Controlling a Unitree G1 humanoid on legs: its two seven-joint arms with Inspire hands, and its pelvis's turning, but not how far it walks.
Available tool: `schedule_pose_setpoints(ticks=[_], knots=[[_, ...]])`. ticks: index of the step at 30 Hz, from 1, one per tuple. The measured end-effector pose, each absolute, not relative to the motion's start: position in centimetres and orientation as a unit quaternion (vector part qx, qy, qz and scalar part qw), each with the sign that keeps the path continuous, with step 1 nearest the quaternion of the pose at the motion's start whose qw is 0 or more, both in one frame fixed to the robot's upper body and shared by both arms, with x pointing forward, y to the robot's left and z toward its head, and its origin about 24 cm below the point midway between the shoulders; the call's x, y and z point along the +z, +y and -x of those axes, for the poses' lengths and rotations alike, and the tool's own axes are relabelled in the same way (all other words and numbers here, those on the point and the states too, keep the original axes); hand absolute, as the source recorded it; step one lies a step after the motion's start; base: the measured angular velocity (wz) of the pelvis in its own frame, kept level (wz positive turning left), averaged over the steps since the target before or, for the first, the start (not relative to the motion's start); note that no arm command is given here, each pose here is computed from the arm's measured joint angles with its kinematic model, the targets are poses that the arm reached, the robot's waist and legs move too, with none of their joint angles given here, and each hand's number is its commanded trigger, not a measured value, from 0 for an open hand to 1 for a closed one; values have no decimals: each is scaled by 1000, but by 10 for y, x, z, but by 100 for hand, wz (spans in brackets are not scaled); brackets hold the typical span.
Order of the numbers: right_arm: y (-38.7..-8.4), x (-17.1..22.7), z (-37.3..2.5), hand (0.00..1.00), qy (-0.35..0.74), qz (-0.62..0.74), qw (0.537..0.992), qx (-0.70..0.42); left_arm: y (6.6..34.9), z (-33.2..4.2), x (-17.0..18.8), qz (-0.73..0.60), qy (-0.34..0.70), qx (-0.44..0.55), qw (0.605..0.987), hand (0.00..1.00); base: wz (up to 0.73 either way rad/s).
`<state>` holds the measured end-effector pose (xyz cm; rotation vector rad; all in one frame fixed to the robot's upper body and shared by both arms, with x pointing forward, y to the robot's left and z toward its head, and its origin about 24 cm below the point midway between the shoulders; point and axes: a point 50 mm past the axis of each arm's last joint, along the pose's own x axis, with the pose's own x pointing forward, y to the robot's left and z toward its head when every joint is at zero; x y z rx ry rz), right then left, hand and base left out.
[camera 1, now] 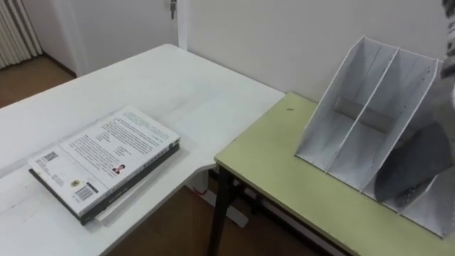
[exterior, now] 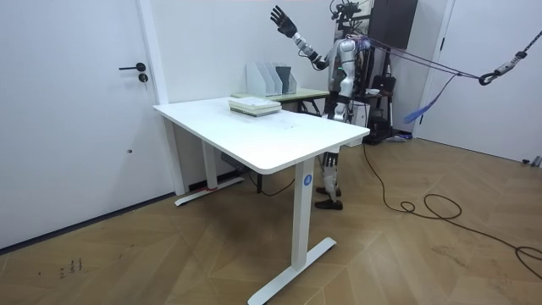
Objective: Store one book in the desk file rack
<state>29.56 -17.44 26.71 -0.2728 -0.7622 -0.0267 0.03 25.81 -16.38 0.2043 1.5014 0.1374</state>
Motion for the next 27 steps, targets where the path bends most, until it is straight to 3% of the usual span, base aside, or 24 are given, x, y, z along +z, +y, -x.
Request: schedule_pose_setpoints(ticks=[6, 9, 14, 20, 27], knots=[[-134, 231, -291, 0, -280, 158, 924, 206, 257, -5, -164, -87, 678, 62, 727, 0, -4], [-115, 218, -282, 0, -252, 181, 899, 309, 257, -9, -164, -86, 677, 55, 729, 0, 0], [-90, 163, -265, 0, -125, 206, 847, 473, 266, -21, -161, -92, 676, 48, 729, 0, 0], [-101, 74, -240, 0, 78, 221, 798, 556, 267, -37, -160, -109, 672, 25, 732, 0, 1], [-131, 5, -215, 0, 250, 157, 774, 560, 260, -41, -162, -102, 676, 17, 729, 0, 4]])
